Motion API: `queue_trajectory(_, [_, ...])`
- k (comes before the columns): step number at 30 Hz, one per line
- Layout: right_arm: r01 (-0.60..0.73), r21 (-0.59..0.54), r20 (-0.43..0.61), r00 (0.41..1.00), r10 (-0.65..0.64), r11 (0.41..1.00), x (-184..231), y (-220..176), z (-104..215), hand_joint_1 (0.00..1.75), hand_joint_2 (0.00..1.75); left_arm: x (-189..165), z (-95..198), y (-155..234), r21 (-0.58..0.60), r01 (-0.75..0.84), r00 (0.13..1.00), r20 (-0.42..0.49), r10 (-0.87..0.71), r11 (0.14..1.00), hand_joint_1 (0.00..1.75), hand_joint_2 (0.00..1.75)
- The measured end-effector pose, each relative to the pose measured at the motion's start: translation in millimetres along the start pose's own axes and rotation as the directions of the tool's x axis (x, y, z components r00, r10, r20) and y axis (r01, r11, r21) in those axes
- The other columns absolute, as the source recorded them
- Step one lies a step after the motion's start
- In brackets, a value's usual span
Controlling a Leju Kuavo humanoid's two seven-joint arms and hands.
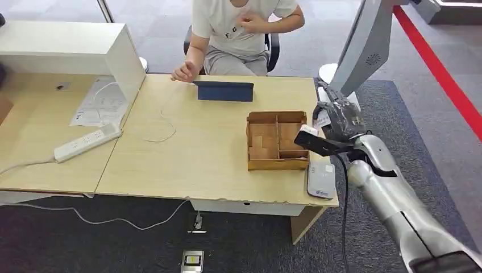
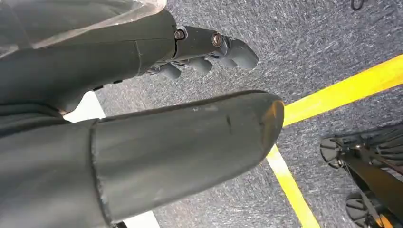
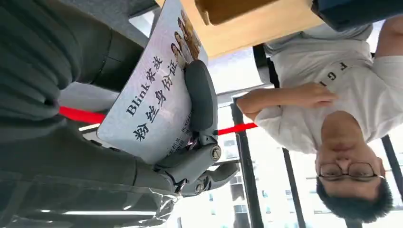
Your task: Pass the card to the sensor for recognition and then transmit it.
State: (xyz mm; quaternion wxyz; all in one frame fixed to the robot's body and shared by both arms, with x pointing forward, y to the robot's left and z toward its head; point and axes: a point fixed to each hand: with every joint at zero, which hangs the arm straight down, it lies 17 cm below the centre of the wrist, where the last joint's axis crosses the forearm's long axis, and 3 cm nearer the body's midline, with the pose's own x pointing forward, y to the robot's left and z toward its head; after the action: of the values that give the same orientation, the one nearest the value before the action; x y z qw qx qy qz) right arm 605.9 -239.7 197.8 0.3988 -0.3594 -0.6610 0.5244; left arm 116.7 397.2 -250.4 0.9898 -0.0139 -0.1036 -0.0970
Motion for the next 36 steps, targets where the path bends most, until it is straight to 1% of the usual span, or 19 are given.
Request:
queue_trajectory(3, [-0.055, -0.014, 0.042, 0.998, 0.056, 0.998, 20.1, -22.7, -21.1, 1.75, 1.75, 0.0, 0.1, -1.2, -0.005, 0.003, 1.000, 0.000, -0.003, 1.000, 0.00, 0.00])
queue_trajectory(6, [-0.171, -0.041, 0.097, 0.980, 0.175, 0.984, 58.4, -54.9, -55.9, 1.75, 1.75, 3.0, 0.4, -5.3, -0.024, 0.005, 1.000, 0.009, -0.005, 1.000, 0.00, 0.00])
queue_trajectory(8, [-0.241, -0.034, 0.119, 0.963, 0.243, 0.970, 76.8, -56.0, -67.2, 1.75, 1.75, 9.4, 0.5, -8.8, -0.038, 0.005, 1.000, 0.026, -0.004, 0.999, 0.00, 0.00])
queue_trajectory(12, [-0.280, -0.019, 0.125, 0.952, 0.280, 0.960, 99.0, -46.4, -75.3, 1.75, 1.75, 5.8, 1.1, -13.5, -0.057, 0.008, 1.000, 0.024, -0.007, 0.998, 0.00, 0.00])
queue_trajectory(15, [-0.330, -0.001, 0.097, 0.939, 0.329, 0.944, 102.4, -52.8, -85.1, 1.75, 1.75, 3.6, 1.4, -13.8, -0.062, 0.020, 1.000, 0.014, -0.019, 0.998, 0.00, 0.00])
queue_trajectory(20, [-0.384, 0.060, 0.057, 0.923, 0.380, 0.922, 106.5, -48.0, -93.1, 1.75, 1.75, -0.5, 1.9, -15.2, -0.071, 0.018, 1.000, -0.006, -0.019, 0.997, 0.00, 0.00])
queue_trajectory(24, [-0.397, 0.083, 0.030, 0.918, 0.396, 0.914, 105.8, -48.3, -96.5, 1.75, 1.75, -5.5, 2.1, -16.0, -0.074, 0.010, 0.999, -0.030, -0.012, 0.997, 0.00, 0.00])
queue_trajectory(36, [-0.424, 0.170, -0.018, 0.901, 0.433, 0.890, 99.7, -30.2, -94.1, 1.75, 1.75, -12.0, 2.6, -19.2, -0.084, -0.015, 0.998, -0.069, 0.009, 0.996, 0.00, 0.00])
